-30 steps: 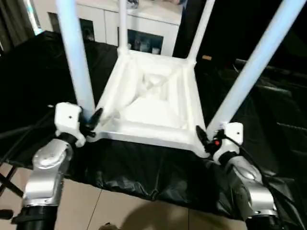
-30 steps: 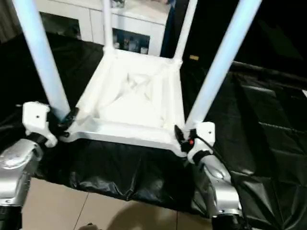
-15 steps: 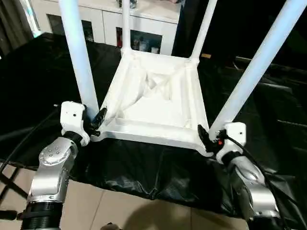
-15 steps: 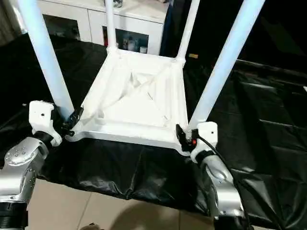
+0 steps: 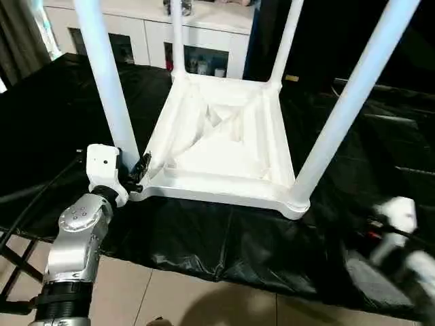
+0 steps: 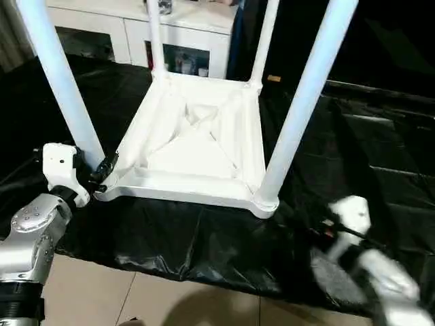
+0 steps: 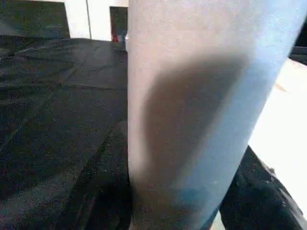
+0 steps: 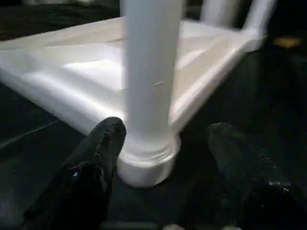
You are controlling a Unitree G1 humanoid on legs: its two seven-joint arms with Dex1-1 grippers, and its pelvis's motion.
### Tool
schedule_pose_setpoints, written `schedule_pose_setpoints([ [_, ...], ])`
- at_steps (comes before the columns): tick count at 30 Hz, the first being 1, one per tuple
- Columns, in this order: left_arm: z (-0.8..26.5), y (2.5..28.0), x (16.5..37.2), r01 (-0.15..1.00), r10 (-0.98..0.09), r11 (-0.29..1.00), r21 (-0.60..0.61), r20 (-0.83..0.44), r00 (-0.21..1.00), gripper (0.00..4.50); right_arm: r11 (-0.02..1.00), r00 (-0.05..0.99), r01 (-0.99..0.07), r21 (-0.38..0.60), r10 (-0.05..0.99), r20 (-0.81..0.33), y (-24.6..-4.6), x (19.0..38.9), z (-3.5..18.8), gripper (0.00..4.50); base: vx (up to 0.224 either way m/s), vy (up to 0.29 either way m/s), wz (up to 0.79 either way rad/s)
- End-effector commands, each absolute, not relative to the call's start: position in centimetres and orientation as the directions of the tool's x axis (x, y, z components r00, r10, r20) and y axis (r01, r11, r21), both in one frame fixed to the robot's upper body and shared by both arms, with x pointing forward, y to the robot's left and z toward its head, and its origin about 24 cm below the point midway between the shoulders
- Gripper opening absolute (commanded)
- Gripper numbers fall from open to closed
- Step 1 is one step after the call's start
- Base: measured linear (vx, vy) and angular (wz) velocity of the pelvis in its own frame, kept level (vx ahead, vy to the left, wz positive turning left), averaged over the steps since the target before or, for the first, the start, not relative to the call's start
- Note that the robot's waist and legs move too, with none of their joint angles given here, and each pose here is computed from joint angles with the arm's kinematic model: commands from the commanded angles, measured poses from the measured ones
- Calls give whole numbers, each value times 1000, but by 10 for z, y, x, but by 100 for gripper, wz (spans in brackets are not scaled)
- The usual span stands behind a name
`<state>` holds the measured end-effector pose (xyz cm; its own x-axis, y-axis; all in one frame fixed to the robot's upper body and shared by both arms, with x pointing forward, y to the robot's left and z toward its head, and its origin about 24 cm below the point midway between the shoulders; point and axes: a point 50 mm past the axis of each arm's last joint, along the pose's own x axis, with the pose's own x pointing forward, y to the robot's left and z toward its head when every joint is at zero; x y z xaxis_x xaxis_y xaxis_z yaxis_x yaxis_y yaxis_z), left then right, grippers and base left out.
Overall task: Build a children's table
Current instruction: Flip table
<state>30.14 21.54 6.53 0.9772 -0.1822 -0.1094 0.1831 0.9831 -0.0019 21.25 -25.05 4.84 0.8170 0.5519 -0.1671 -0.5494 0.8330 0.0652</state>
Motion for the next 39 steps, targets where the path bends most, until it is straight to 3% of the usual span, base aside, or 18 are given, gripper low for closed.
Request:
schedule_pose_setpoints([
  [1, 48, 216, 299, 126, -155, 979, -159, -185, 970, 202, 754, 743, -645, 127, 657, -128, -240, 206, 65, 318, 0, 0, 0],
  [5, 52, 214, 303, 110, -159, 955, -274, -166, 973, 202, 703, 696, -693, 162, 710, -103, -214, 215, 73, 318, 0, 0, 0],
  [7, 57, 211, 305, 99, -163, 927, -363, -150, 975, 202, 675, 667, -718, 169, 737, -108, -188, 228, 69, 318, 0, 0, 0],
  [8, 57, 211, 305, 99, -163, 927, -363, -150, 975, 202, 675, 667, -718, 169, 737, -108, -188, 228, 69, 318, 0, 0, 0],
  [10, 61, 209, 307, 78, -151, 888, -453, -128, 980, 202, 659, 637, -735, 161, 752, -169, -161, 240, 58, 318, 0, 0, 0],
  [14, 68, 200, 309, 105, -174, 878, -466, -107, 979, 202, 623, 584, -761, 178, 779, -230, -135, 248, 46, 318, 0, 0, 0],
  [16, 69, 198, 310, 109, -177, 877, -468, -104, 979, 202, 626, 584, -758, 182, 776, -238, -132, 250, 45, 318, 54, 8, 1],
  [18, 73, 193, 311, 121, -186, 876, -466, -96, 978, 202, 700, 653, -684, 206, 713, -254, -120, 273, 42, 344, 26, 3, 1],
  [20, 75, 191, 311, 126, -189, 879, -460, -93, 978, 202, 717, 676, -658, 230, 697, -238, -116, 278, 42, 351, 0, 0, 0],
  [22, 77, 190, 312, 120, -181, 874, -471, -86, 980, 202, 699, 681, -654, 289, 711, -176, -108, 284, 45, 356, 0, 0, 0],
  [24, 79, 188, 313, 122, -182, 876, -467, -85, 980, 202, 683, 691, -649, 335, 714, -117, -101, 289, 48, 393, 0, 0, 0],
  [28, 83, 183, 312, 125, -182, 878, -462, -80, 980, 202, 679, 746, -584, 445, 665, -35, -95, 302, 48, 400, 0, 0, 0],
  [29, 84, 182, 313, 128, -182, 881, -455, -77, 980, 202, 666, 756, -573, 477, 654, -5, -93, 305, 50, 431, 0, 0, 0],
  [36, 87, 175, 313, 135, -183, 889, -437, -70, 981, 202, 595, 813, -501, 628, 574, 104, -87, 326, 57, 450, 0, 0, 0],
  [39, 88, 175, 313, 135, -181, 892, -432, -67, 981, 202, 577, 809, -505, 642, 575, 121, -85, 328, 59, 450, 0, 0, 0],
])
